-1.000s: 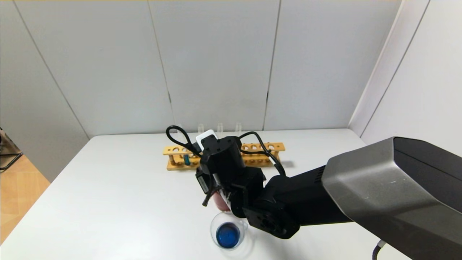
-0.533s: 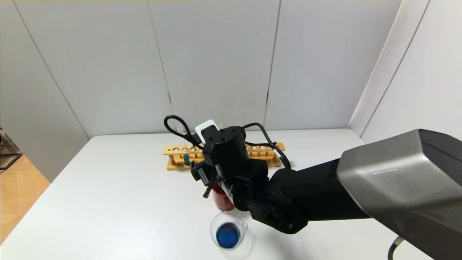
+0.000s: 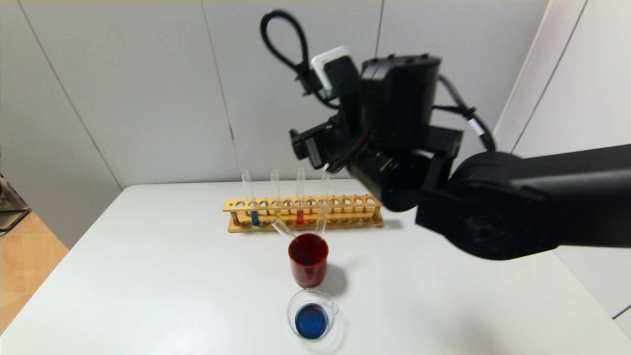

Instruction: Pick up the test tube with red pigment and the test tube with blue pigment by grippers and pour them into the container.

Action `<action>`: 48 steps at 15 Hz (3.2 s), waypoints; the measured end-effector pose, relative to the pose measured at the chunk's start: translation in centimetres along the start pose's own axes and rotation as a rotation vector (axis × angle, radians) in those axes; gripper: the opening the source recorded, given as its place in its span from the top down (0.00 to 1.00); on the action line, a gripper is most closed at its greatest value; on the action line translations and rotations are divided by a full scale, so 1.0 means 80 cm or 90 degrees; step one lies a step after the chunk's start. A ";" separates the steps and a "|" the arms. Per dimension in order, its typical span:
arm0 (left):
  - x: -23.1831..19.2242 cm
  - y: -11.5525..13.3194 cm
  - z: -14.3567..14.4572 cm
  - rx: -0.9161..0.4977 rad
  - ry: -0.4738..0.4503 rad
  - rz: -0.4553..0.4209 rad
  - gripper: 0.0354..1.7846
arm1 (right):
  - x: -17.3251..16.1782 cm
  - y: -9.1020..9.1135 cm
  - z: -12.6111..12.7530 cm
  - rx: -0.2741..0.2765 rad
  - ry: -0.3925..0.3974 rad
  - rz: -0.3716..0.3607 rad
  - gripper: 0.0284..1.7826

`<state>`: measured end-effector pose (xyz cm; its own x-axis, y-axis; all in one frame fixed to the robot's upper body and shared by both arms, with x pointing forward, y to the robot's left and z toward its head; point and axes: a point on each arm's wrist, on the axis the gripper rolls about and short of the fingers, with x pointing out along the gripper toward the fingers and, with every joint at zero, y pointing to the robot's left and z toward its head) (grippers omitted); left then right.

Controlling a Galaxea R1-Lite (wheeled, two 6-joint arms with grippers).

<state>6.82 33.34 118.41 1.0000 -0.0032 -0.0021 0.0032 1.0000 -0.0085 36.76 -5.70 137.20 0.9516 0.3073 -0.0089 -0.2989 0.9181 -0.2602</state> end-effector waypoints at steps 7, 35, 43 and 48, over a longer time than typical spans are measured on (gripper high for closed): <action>0.000 0.000 0.000 0.001 0.000 0.000 0.02 | -0.180 -0.235 0.122 -0.095 -0.110 -0.309 0.02; 0.000 0.000 0.000 0.000 0.000 0.000 0.02 | -0.613 -0.167 -0.027 0.074 -0.554 -0.257 0.02; 0.000 0.000 0.000 0.000 0.000 0.000 0.02 | -0.607 -0.155 -0.068 0.030 -0.579 -0.206 0.02; 0.000 0.000 0.000 0.001 0.000 0.000 0.02 | -0.584 -0.158 -0.086 0.041 -0.537 -0.192 0.02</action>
<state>6.82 33.34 118.41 1.0000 -0.0032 -0.0017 0.0032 1.0000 -0.0077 -3.44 -33.40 134.24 0.6283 0.1091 0.7703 -0.0727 0.9940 -0.0815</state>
